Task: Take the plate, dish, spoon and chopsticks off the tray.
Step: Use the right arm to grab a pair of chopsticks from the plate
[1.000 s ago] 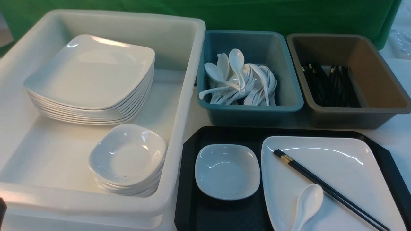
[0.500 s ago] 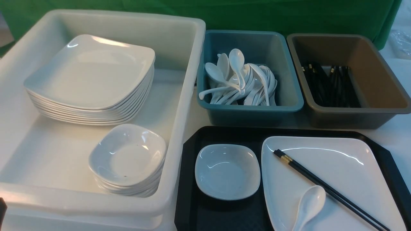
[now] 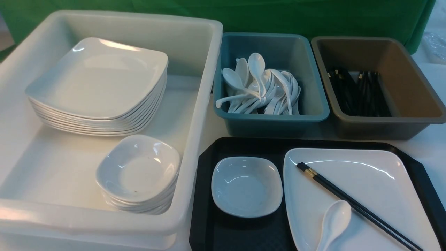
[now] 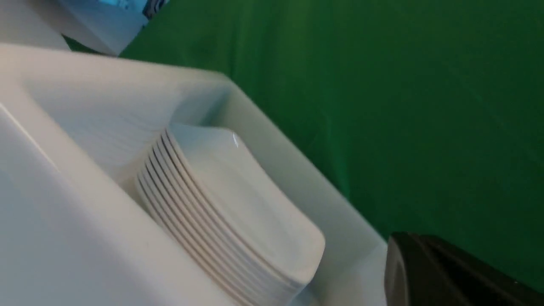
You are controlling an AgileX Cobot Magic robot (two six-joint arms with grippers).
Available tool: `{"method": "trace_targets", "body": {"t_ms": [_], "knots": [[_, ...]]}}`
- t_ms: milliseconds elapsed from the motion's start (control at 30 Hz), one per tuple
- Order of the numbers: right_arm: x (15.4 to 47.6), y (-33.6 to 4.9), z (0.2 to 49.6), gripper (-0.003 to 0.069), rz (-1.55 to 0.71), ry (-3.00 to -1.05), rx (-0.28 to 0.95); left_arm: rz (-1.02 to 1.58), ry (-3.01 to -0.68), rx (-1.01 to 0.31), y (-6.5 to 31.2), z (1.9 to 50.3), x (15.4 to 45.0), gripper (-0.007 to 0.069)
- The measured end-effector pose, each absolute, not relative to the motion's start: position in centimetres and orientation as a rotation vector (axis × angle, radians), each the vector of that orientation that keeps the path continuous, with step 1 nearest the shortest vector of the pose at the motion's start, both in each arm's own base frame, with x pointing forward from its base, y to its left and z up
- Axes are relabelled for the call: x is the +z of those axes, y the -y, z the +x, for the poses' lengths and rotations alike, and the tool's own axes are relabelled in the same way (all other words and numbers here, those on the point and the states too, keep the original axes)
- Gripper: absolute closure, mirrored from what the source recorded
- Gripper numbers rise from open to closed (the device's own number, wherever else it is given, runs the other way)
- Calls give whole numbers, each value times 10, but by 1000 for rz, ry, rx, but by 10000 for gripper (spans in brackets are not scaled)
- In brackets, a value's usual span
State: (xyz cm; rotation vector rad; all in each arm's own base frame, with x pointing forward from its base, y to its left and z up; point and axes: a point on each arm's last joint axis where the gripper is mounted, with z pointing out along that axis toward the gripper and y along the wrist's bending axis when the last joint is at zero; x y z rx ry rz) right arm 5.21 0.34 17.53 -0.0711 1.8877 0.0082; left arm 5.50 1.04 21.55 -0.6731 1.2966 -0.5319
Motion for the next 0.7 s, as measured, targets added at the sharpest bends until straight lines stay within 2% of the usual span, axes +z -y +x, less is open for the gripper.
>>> {"method": "trace_targets", "body": {"t_ms": [133, 300, 433, 533, 700], "knots": [[175, -3, 52, 419, -71, -1888, 8, -661, -1286, -548, -9, 54, 223, 620], [175, -3, 52, 419, -71, -1888, 8, -274, -1451, -346, 5, 51, 286, 620], [175, -3, 52, 419, -71, -1888, 8, -125, -1679, -312, 16, 71, 315, 620], [175, -3, 52, 419, -71, -1888, 8, 69, -1857, -407, 29, 93, 327, 620], [175, -3, 52, 419, -73, -1888, 7, 276, -1953, -478, 54, 123, 332, 620]]}}
